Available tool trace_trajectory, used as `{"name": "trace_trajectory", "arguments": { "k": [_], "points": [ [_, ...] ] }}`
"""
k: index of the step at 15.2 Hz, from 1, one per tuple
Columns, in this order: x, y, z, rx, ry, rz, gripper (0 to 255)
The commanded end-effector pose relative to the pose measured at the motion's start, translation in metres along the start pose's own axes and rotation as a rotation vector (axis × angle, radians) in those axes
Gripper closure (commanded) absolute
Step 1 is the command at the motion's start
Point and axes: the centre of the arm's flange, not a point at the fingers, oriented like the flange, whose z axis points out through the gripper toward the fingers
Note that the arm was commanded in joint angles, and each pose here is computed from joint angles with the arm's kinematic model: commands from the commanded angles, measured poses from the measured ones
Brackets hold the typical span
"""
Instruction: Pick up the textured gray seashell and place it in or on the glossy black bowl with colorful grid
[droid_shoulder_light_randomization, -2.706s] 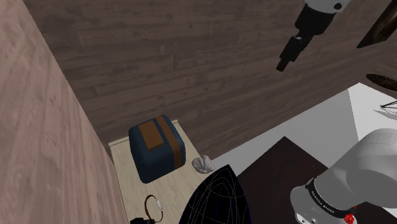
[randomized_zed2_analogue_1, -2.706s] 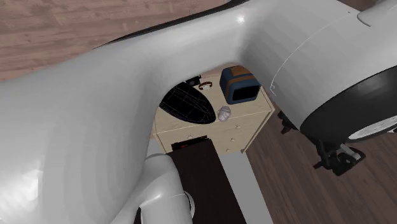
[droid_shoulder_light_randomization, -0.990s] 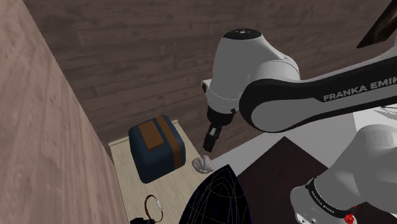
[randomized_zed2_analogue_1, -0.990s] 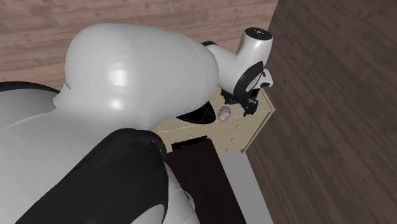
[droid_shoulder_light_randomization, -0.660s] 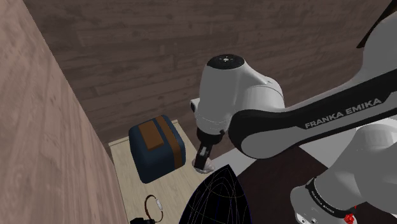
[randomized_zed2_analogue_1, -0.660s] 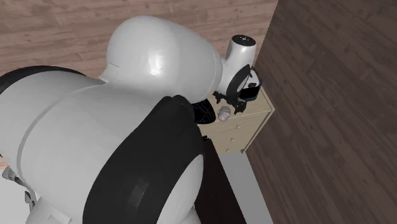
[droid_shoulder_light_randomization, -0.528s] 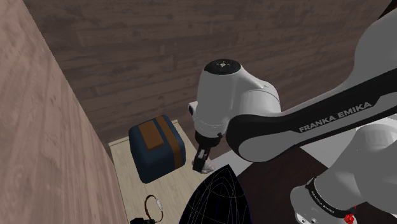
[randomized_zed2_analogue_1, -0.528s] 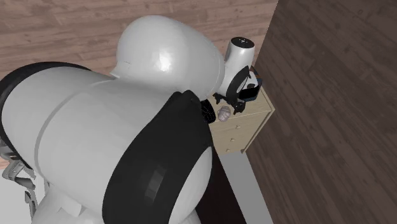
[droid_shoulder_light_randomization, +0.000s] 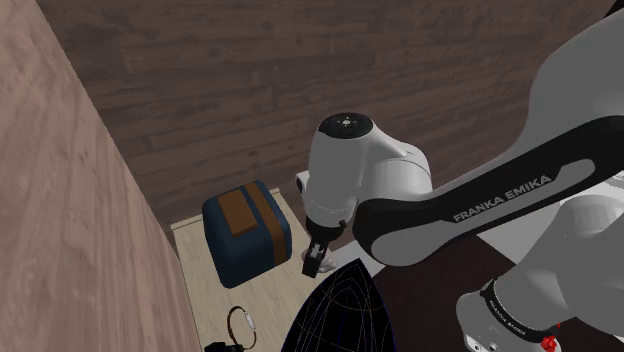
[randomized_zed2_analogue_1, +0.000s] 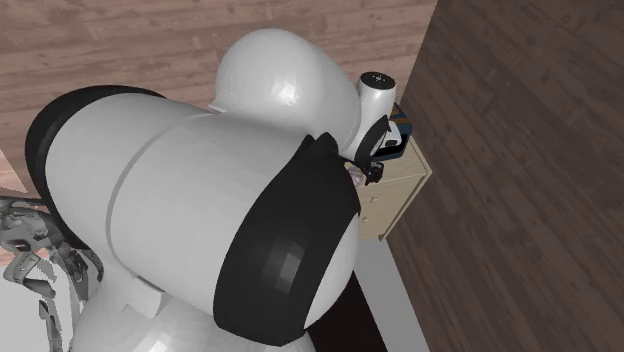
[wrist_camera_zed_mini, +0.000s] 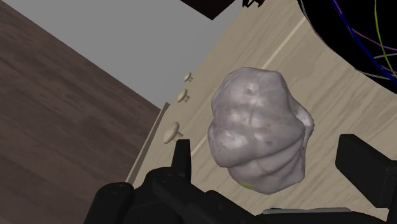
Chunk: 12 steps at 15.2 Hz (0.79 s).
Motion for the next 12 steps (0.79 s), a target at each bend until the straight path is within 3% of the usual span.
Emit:
{"name": "trace_trajectory", "arguments": {
  "k": [1,4,5,12],
  "points": [
    [0.0001,0.0,0.0006,0.0,0.0,0.0,0],
    [0.0001,0.0,0.0005,0.0,0.0,0.0,0],
    [0.0001,0.0,0.0005,0.0,0.0,0.0,255],
    [0.0001,-0.0001,0.0005,0.0,0.0,0.0,255]
  ]
}}
